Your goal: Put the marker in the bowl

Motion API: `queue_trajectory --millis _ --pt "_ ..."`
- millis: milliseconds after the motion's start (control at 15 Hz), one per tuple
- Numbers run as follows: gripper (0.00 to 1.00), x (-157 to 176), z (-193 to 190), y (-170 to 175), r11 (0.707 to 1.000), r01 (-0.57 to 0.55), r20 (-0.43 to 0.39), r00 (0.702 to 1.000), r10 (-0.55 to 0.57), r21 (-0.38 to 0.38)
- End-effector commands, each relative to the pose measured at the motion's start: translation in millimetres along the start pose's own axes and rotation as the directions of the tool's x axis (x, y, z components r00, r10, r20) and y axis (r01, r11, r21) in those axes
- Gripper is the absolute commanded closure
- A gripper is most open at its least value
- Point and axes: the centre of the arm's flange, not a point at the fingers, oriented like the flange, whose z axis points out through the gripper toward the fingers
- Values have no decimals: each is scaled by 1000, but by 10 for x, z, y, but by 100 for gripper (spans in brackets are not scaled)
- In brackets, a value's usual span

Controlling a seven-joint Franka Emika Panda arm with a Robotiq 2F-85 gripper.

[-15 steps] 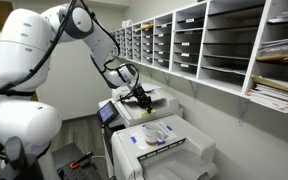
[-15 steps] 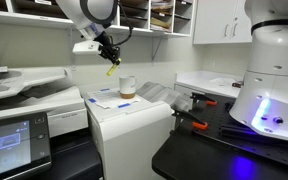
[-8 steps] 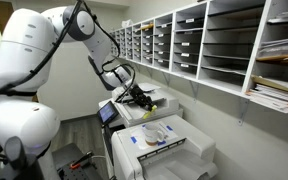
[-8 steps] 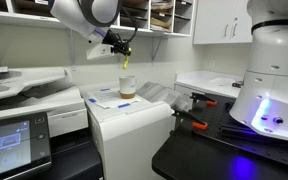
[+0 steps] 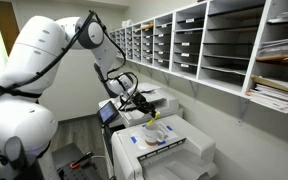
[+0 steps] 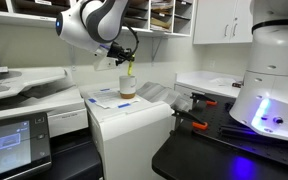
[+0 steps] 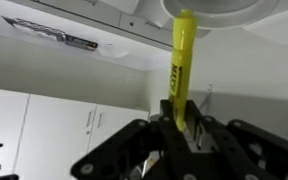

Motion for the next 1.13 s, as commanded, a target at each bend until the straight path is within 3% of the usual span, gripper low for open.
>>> queue_trajectory --millis 0,200,267,400,600,800,1067 --pt "95 -120 80 -202 999 -46 -35 998 45 -25" --pt "95 -252 86 -308 999 -33 0 999 33 -23" --pt "55 -280 43 -313 1000 -19 25 1000 19 -18" --pt "47 -265 -75 -264 1000 20 86 996 -20 -6" --pt "24 -74 -262 -134 1000 -6 175 985 4 11" --pt "2 279 -379 -70 998 -42 324 946 24 47" --pt "0 617 -369 -3 990 -14 479 876 -54 138"
